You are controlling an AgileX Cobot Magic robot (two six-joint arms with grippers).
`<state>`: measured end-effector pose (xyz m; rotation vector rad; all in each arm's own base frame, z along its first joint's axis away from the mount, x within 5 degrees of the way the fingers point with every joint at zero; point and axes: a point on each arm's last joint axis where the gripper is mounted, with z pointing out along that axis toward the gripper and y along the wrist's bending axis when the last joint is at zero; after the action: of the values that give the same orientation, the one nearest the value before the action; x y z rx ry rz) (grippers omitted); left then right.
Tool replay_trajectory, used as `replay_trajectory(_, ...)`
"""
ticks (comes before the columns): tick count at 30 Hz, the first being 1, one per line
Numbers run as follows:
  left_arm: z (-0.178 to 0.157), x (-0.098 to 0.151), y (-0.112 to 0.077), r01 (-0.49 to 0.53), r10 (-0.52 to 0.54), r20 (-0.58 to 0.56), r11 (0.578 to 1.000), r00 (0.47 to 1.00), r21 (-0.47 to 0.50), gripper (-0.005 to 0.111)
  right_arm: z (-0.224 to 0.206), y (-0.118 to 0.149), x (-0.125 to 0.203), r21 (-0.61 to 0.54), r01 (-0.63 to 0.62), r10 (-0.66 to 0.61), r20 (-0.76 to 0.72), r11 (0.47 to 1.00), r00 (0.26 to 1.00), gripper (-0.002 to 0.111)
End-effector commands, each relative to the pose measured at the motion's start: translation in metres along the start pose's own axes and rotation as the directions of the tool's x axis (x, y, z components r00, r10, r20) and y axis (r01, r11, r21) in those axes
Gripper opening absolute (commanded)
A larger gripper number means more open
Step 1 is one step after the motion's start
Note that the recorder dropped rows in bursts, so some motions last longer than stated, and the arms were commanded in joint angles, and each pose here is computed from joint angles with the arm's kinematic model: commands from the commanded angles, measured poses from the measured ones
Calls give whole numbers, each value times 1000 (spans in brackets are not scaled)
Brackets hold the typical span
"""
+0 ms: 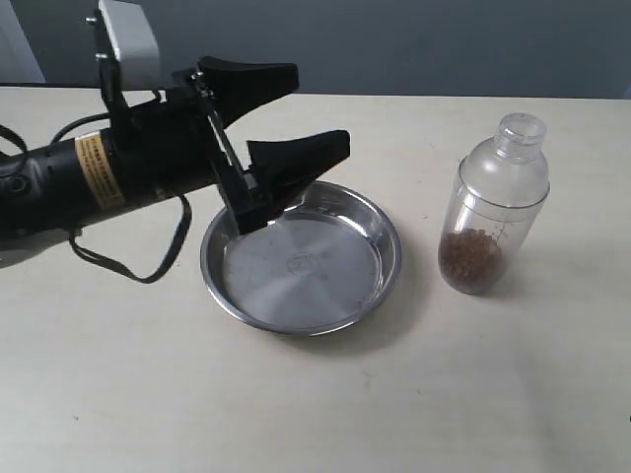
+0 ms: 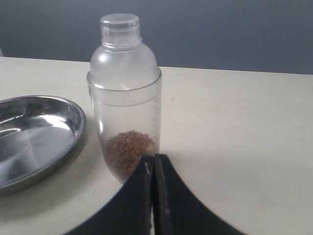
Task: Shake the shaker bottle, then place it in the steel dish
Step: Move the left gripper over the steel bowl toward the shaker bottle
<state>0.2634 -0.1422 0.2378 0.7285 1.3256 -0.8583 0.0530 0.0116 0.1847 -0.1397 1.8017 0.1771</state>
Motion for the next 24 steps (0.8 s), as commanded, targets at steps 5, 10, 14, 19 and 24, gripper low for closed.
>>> replay_trajectory(5,46,31,-4,59,-58,-23,995,998,85,97,0,0,-1,2,6,-6,16,1000,1000,-1)
replay_trajectory(10,67,56,-6,72,-68,-35,990,997,121,97,0,0,-1,2,6,-6,16,1000,1000,-1)
replay_trajectory(14,68,75,2,107,-104,-53,992,993,62,97,0,0,-1,2,6,-6,16,1000,1000,-1)
replay_trajectory(19,68,92,5,106,-102,-83,993,991,45,97,0,0,-1,2,6,-6,16,1000,1000,-1)
replay_trajectory(24,69,93,6,87,-83,-82,995,993,43,97,0,0,-1,2,6,-6,16,1000,1000,-1)
